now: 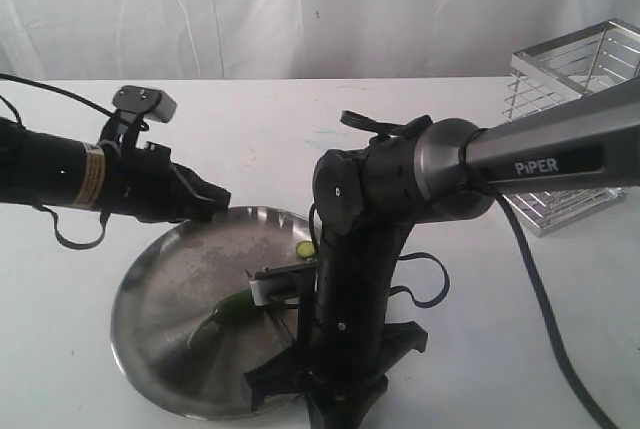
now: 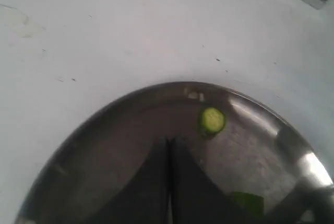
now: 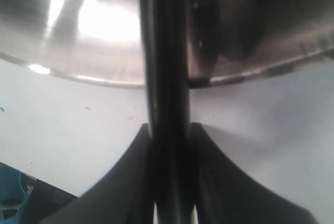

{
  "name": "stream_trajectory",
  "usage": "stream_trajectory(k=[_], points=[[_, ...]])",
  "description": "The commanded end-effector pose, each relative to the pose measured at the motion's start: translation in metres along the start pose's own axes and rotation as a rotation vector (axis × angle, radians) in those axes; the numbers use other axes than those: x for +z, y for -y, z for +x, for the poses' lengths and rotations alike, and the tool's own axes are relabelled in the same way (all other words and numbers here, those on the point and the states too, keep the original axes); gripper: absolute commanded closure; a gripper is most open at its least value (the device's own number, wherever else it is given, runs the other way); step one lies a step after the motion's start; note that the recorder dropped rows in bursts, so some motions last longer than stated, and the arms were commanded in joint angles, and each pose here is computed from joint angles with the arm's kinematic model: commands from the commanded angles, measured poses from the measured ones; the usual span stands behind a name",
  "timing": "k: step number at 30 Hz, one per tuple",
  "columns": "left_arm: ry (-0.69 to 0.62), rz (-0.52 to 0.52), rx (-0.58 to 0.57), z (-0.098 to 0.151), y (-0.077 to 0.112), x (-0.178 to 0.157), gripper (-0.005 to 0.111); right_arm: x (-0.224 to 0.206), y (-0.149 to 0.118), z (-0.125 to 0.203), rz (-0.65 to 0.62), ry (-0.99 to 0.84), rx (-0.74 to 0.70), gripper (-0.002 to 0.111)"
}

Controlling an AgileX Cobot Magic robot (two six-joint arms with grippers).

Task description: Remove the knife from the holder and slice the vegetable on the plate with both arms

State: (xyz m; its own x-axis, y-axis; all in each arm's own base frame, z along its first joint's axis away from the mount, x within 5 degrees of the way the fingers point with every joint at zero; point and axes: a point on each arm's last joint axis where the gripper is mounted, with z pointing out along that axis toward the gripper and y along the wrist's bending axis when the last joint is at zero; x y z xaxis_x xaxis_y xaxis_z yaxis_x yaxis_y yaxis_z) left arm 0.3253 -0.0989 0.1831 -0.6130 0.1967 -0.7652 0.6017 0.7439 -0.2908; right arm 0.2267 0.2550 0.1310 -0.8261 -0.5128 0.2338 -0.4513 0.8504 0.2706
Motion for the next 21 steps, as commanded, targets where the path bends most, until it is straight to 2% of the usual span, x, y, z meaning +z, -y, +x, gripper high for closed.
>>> stream_trajectory(k=[1, 7, 17, 21], points=[[-0.024, 0.067, 0.057, 0.006, 0.029, 0.011, 0.107, 0.003, 0.005, -0.004, 0.043, 0.041, -0.01, 0.108], [-0.069, -0.005, 0.078, 0.012, 0.028, 0.02, 0.107, 0.003, 0.004, -0.004, 0.027, 0.041, 0.0, 0.108], [-0.133, 0.03, -0.013, 0.04, 0.016, 0.05, 0.107, 0.003, 0.004, -0.006, 0.026, 0.058, 0.0, 0.108], [-0.174, 0.087, -0.053, 0.057, 0.014, 0.064, 0.107, 0.003, 0.004, -0.008, 0.025, 0.084, -0.001, 0.108]])
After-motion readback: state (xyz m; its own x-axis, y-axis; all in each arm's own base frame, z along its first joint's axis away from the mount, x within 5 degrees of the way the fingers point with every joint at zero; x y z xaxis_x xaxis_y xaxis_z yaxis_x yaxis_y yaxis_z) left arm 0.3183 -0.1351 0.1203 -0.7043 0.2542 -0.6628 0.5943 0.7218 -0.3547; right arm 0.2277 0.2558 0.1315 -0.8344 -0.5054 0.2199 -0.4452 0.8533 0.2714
